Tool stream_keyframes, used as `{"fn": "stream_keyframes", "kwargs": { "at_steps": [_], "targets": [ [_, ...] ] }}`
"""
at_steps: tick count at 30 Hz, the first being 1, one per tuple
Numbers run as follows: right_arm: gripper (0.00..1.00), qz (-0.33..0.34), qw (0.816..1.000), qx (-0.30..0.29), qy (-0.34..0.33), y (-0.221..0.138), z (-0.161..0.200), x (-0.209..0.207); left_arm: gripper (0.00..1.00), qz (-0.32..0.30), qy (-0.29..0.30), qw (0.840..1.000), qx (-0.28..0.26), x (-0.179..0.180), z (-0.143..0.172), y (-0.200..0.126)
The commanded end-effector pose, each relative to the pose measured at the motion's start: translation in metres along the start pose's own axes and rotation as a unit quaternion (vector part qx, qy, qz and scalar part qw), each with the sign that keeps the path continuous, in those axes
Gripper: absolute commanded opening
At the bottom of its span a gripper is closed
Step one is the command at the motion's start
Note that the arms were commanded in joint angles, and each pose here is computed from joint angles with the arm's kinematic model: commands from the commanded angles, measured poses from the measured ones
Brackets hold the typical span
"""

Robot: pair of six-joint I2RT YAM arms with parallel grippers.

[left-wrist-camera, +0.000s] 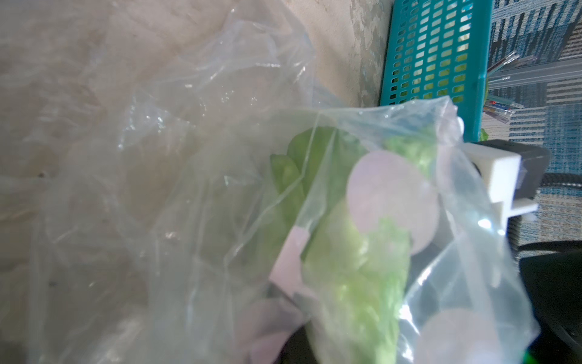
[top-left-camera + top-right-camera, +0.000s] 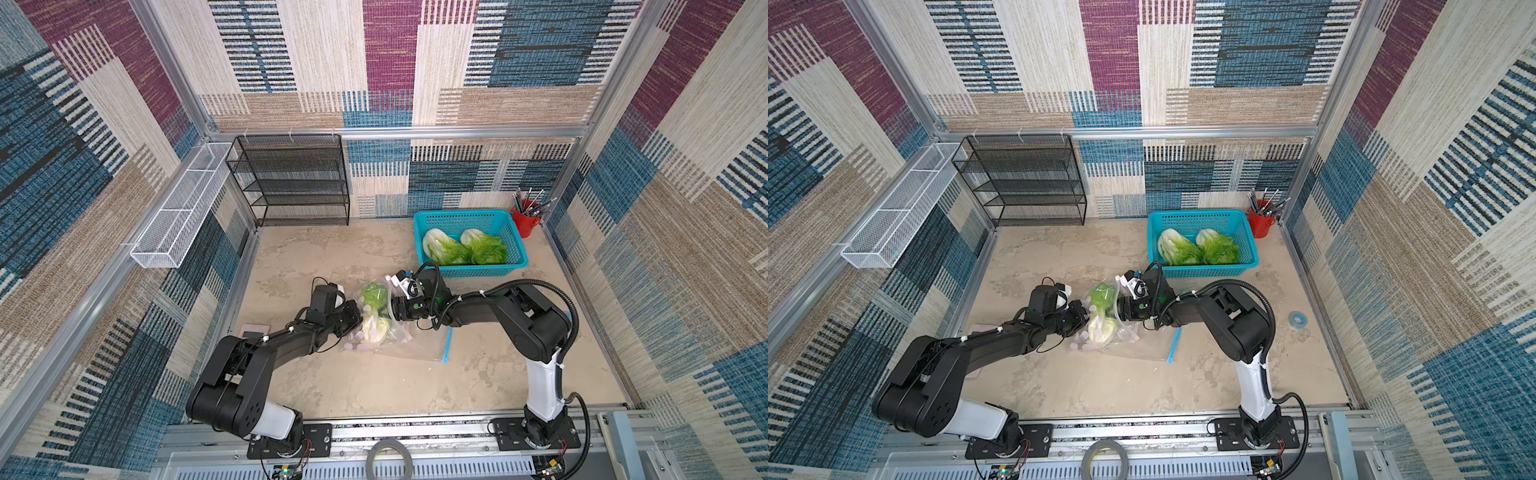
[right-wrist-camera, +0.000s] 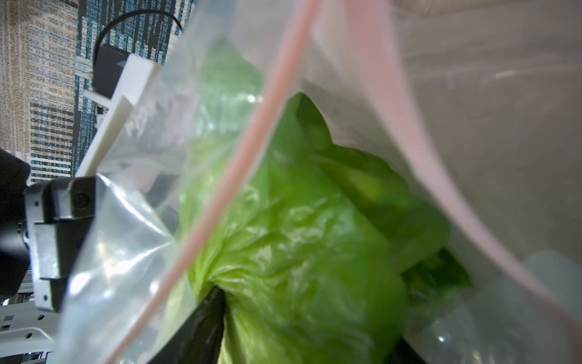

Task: Open the zip-top bag and take out the chinese cabbages
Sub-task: Pick up the Chinese cabbage from the zipper food storage bag.

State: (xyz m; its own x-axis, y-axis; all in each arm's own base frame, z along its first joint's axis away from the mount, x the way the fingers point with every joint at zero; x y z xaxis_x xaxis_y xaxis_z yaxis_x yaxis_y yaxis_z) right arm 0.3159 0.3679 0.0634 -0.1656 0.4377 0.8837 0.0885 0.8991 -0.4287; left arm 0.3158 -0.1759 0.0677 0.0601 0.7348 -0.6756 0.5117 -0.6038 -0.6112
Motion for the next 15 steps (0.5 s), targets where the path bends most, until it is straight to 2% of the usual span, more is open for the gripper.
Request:
{"fn": "stream_keyframes", "kwargs": {
  "at_steps": [1,4,10,12,15],
  "targets": [
    [0.43,-0.011,1.000,0.009,-0.005,0.002,0.004,0.005,0.00,0.038,0.011,0.999,0.005,-0.017,-0.002,0.002],
    [0.27,-0.013,1.000,0.005,-0.009,0.000,0.004,0.008,0.00,0.036,0.015,0.999,0.007,-0.017,-0.001,0.002],
    [0.04,-0.018,0.999,-0.013,-0.036,-0.011,0.000,0.023,0.00,0.014,0.027,1.000,0.000,-0.014,-0.003,-0.006],
    [0.00,-0.016,0.999,-0.019,-0.045,-0.015,-0.001,0.027,0.00,0.006,0.032,0.999,-0.006,-0.014,-0.005,-0.010],
    [0.00,-0.018,0.998,-0.025,-0.054,-0.020,-0.001,0.032,0.00,-0.008,0.033,0.999,-0.011,-0.011,-0.006,-0.015]
  ]
}}
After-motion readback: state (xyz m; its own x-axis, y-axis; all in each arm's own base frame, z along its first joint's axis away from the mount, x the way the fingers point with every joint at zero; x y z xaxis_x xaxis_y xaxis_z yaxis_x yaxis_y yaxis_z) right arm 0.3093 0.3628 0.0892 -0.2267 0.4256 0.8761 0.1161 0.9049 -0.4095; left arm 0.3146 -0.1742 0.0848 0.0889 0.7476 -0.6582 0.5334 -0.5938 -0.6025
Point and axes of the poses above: each gripper's point midway between its finger pads, its own y axis out along the fingers, its own x axis along the line the jaws close on, z = x × y, the point moved 1 cm from there along -y, back along the fingers, and after that the axes turned 14 degrees about y, right-handed, at the moved point
